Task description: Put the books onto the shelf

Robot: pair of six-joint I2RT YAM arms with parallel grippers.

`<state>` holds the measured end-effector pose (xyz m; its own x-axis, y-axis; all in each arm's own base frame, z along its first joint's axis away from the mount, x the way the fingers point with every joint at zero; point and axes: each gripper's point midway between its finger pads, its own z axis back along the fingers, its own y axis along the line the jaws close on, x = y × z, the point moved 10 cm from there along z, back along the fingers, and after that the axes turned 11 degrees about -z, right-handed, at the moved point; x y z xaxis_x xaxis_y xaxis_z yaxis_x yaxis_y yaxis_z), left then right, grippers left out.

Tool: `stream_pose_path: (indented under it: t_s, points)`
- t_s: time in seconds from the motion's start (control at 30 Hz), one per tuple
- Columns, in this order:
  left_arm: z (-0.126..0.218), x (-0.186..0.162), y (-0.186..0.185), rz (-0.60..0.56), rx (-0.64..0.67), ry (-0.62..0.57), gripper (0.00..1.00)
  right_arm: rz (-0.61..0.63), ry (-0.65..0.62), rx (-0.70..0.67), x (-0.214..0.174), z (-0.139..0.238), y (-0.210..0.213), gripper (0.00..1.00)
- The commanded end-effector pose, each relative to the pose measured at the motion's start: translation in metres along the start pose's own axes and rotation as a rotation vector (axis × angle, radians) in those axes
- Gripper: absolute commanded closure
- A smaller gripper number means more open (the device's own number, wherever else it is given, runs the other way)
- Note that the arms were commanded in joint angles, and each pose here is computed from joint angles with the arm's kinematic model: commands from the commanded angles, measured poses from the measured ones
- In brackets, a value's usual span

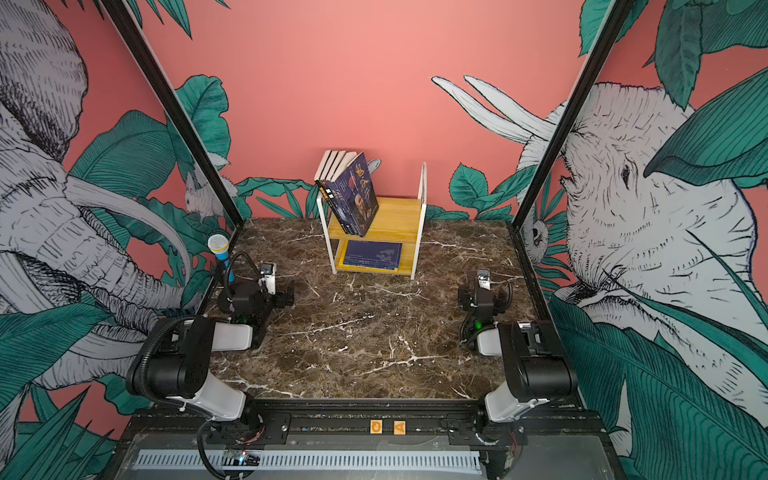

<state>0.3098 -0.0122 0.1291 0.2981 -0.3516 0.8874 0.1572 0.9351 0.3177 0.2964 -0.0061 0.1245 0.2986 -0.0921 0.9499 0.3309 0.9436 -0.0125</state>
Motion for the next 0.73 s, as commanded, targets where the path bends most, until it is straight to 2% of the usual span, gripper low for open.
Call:
stream_pose_path:
  t_s: [0.0, 0.2, 0.33, 0.53, 0.7]
  points:
    - [0.000, 0.000, 0.001, 0.006, 0.015, 0.022, 0.00, -0.029, -0.015, 0.021, 0.004, 0.000, 0.002, 0.01]
    - [0.000, 0.000, 0.001, 0.008, 0.017, 0.019, 0.00, -0.052, -0.043, -0.017, 0.003, 0.004, -0.003, 0.01]
    - [0.001, 0.000, 0.001, 0.008, 0.018, 0.016, 0.00, -0.038, -0.037, 0.011, 0.004, 0.003, 0.000, 0.01]
    - [0.001, 0.000, 0.001, 0.007, 0.018, 0.017, 0.00, 0.016, 0.014, 0.152, 0.004, -0.001, 0.011, 0.01]
    - [0.001, 0.000, 0.001, 0.007, 0.018, 0.016, 0.01, 0.008, 0.015, 0.160, 0.004, -0.002, 0.010, 0.01]
